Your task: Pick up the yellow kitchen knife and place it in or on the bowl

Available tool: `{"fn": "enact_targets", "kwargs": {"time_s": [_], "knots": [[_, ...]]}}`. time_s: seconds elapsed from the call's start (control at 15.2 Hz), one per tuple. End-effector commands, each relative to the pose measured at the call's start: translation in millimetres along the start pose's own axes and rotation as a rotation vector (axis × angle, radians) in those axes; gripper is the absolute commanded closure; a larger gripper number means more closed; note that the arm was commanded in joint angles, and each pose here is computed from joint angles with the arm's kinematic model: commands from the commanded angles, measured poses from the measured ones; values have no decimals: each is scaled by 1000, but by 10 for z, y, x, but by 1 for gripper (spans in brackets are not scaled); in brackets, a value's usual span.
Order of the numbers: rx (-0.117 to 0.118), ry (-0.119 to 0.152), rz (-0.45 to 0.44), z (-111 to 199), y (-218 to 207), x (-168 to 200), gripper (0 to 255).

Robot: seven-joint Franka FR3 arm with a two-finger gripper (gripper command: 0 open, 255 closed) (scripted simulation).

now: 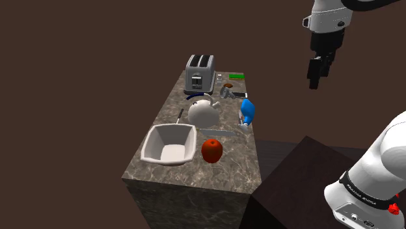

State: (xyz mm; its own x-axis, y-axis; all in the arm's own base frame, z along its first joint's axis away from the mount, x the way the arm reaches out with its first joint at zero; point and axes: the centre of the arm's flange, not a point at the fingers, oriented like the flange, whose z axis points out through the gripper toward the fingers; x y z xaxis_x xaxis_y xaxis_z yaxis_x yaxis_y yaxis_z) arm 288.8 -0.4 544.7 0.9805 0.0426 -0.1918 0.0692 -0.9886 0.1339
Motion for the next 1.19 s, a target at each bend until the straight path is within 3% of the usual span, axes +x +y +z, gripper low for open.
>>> {"fn": "enact_targets", "kwargs": {"time_s": [0.0,1.12], "knots": [[0,0,0,0,0,0,0],[29,90,-283,1128,-395,1750,0]]}}
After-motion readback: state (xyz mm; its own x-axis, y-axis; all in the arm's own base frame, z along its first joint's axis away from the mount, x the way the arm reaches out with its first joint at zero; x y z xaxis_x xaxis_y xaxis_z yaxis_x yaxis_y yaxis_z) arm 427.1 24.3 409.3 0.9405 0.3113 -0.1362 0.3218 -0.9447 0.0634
